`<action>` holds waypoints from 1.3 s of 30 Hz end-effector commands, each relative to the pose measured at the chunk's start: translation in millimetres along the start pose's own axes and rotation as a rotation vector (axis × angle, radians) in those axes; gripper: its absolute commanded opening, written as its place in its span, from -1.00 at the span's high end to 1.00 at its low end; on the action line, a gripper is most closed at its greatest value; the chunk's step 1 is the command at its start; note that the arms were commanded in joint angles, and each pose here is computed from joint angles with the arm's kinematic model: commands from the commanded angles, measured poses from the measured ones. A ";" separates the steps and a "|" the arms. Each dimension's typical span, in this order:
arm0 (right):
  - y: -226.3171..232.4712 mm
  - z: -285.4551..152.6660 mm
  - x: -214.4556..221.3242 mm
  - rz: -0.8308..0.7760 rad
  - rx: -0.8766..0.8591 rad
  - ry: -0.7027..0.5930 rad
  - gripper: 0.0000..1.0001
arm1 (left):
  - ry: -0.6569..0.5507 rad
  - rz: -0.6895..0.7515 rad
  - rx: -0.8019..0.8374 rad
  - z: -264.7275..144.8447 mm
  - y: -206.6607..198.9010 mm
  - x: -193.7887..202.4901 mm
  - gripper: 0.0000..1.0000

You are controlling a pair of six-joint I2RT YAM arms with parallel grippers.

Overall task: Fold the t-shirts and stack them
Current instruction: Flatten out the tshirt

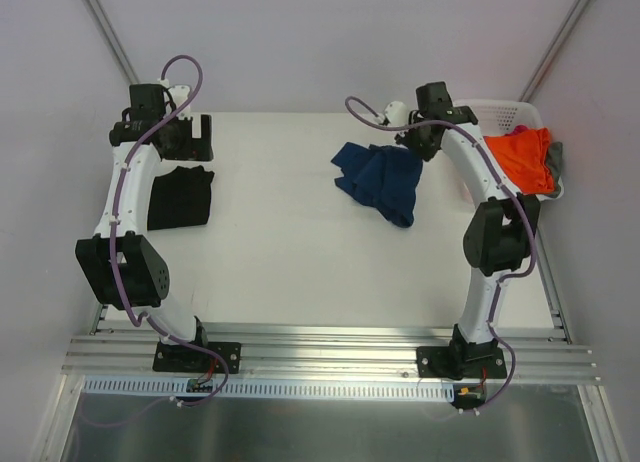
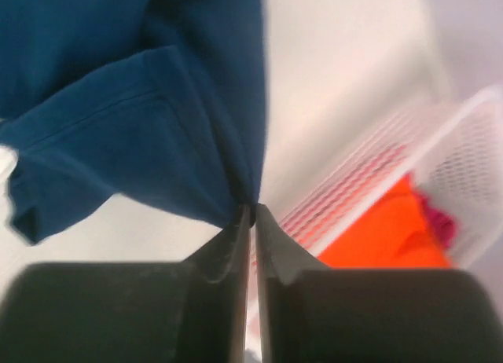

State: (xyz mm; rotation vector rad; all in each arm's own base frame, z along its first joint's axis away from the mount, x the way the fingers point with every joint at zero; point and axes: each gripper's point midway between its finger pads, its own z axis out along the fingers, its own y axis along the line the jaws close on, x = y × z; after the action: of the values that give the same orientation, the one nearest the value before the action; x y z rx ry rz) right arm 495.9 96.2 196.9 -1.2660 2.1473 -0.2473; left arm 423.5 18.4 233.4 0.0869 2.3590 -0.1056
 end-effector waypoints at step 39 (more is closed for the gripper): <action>100.2 132.8 -128.0 -0.346 0.017 -0.096 0.06 | -0.028 -0.024 -0.008 -25.6 -7.1 10.0 -0.98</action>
State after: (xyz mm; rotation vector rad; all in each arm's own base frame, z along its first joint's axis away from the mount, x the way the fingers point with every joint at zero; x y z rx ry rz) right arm 532.9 272.1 59.6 -1.6502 1.9125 -0.2617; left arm 402.8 15.6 239.2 0.0607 2.3468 -0.1106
